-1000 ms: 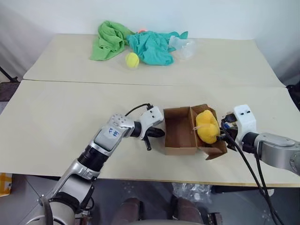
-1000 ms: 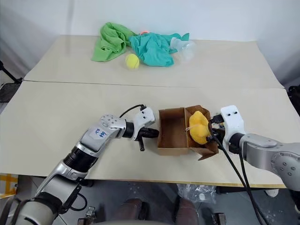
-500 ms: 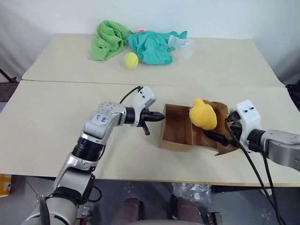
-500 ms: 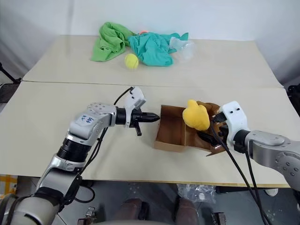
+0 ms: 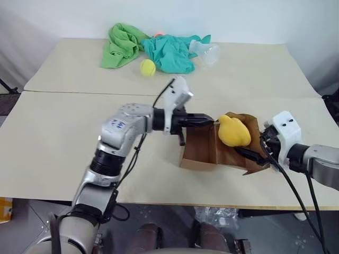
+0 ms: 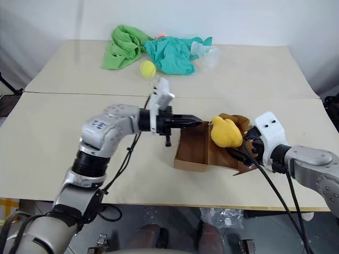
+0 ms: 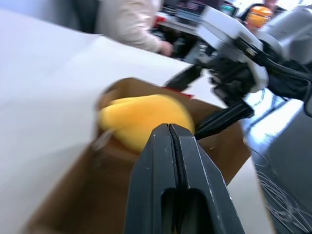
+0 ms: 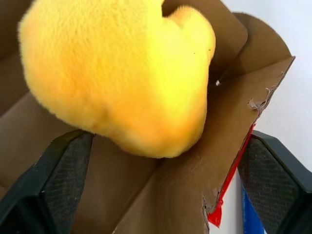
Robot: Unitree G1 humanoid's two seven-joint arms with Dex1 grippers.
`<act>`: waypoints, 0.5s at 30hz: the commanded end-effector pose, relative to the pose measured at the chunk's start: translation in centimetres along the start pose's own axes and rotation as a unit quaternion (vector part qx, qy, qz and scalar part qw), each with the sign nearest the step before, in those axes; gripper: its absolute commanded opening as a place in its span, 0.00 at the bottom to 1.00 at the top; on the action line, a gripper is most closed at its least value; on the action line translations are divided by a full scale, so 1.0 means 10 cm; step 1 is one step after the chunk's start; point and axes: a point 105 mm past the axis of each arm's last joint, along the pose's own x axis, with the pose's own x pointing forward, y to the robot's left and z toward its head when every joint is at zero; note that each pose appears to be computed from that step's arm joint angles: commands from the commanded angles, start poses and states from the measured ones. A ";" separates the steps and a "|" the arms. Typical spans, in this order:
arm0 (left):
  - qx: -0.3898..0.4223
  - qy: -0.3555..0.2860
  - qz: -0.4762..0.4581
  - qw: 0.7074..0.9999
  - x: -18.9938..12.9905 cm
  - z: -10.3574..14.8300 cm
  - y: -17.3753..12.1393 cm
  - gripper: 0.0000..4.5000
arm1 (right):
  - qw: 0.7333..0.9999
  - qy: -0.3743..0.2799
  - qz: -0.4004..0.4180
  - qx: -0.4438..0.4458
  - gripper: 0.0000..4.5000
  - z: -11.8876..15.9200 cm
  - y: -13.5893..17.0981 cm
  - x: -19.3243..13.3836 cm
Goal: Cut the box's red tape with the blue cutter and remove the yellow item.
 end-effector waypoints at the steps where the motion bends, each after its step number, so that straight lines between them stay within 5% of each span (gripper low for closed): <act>1: 0.070 0.020 -0.016 0.997 0.24 0.00 -0.07 0.00 | 0.999 -0.039 -0.005 -0.029 1.00 0.16 -0.01 -0.12; 3: 0.102 0.030 -0.011 0.994 0.38 -0.04 -0.03 0.00 | 0.999 -0.041 -0.011 -0.033 1.00 0.15 -0.04 -0.15; 7: 0.160 0.007 0.005 0.987 0.52 0.07 0.04 0.18 | 0.998 -0.046 -0.022 -0.037 1.00 0.15 -0.07 -0.20; 15: 0.202 -0.033 -0.001 0.979 0.52 0.25 0.05 0.74 | 0.998 -0.049 -0.030 -0.036 1.00 0.11 -0.04 -0.24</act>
